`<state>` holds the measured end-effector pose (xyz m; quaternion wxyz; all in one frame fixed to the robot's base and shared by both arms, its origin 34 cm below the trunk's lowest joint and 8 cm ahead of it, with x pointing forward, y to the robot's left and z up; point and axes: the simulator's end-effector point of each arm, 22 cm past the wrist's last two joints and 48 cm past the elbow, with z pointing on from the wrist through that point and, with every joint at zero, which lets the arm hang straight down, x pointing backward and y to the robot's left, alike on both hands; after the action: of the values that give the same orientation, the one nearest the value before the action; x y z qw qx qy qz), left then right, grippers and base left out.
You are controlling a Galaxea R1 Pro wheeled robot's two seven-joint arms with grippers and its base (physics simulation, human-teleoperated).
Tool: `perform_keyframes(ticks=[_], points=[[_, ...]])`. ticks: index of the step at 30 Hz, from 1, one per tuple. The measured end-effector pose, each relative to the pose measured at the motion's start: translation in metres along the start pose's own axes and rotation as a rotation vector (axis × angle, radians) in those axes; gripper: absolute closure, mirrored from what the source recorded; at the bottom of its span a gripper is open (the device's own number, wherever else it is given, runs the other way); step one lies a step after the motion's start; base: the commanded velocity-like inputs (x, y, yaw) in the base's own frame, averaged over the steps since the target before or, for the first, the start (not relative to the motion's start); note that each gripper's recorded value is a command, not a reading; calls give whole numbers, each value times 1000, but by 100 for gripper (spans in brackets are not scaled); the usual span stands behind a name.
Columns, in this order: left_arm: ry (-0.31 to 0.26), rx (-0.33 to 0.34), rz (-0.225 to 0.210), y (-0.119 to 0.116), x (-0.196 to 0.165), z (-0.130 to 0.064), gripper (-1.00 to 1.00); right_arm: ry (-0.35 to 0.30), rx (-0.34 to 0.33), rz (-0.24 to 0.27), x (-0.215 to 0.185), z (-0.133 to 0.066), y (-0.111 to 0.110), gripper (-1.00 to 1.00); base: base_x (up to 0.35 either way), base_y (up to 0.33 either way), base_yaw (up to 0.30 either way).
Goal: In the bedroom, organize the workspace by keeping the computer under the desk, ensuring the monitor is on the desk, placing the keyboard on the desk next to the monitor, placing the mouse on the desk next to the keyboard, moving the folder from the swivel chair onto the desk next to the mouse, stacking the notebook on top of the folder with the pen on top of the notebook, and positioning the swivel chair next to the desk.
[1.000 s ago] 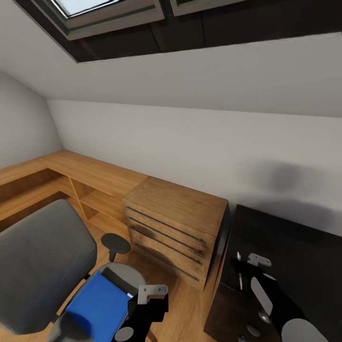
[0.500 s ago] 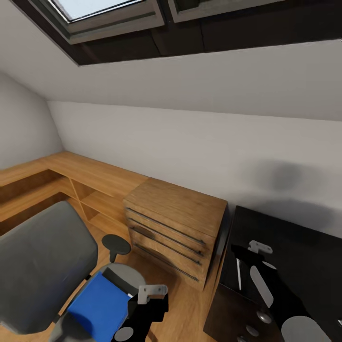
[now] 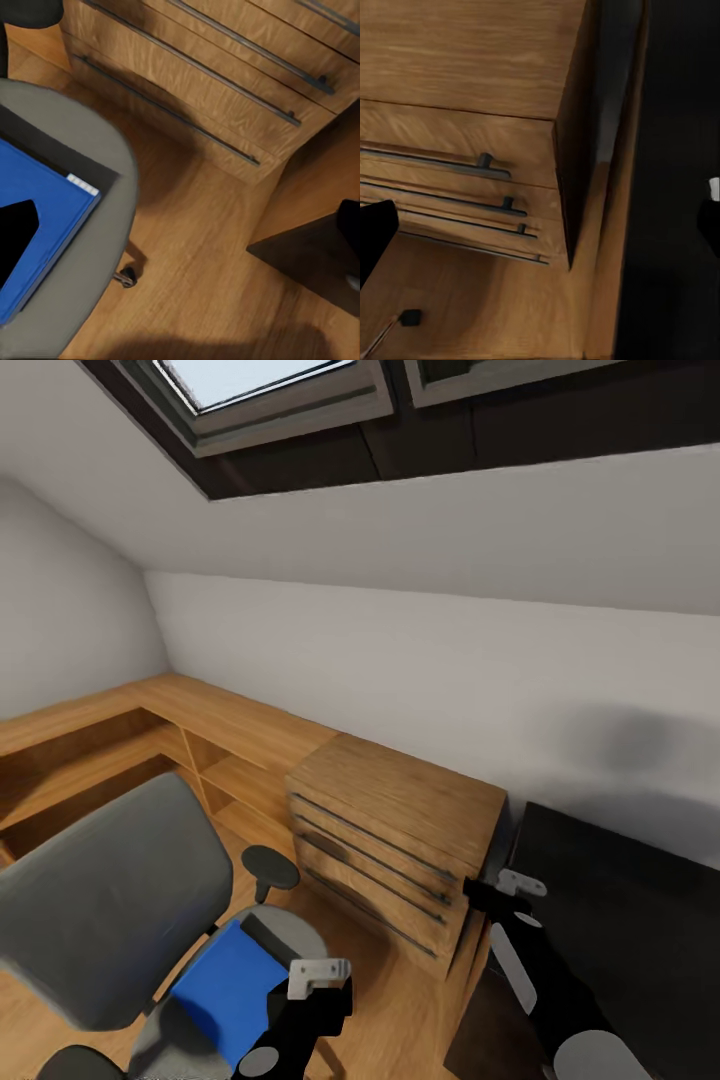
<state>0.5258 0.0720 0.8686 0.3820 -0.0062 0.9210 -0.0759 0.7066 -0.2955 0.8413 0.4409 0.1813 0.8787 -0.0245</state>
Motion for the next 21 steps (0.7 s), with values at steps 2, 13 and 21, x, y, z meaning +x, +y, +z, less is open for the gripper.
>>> perform_keyframes(ticks=[2, 13, 21], points=[[0, -1, 0, 0, 0, 0, -100, 5, -2, -9, 5, -1, 2, -100, 0, 0, 49], [1, -1, 1, 0, 0, 0, -100, -4, -15, -12, 3, -5, 8, -100, 0, 0, 25], [-2, -7, 0, 3, -1, 0, -100, -17, -13, -9, -2, -6, 7, -100, 0, 0, 269]])
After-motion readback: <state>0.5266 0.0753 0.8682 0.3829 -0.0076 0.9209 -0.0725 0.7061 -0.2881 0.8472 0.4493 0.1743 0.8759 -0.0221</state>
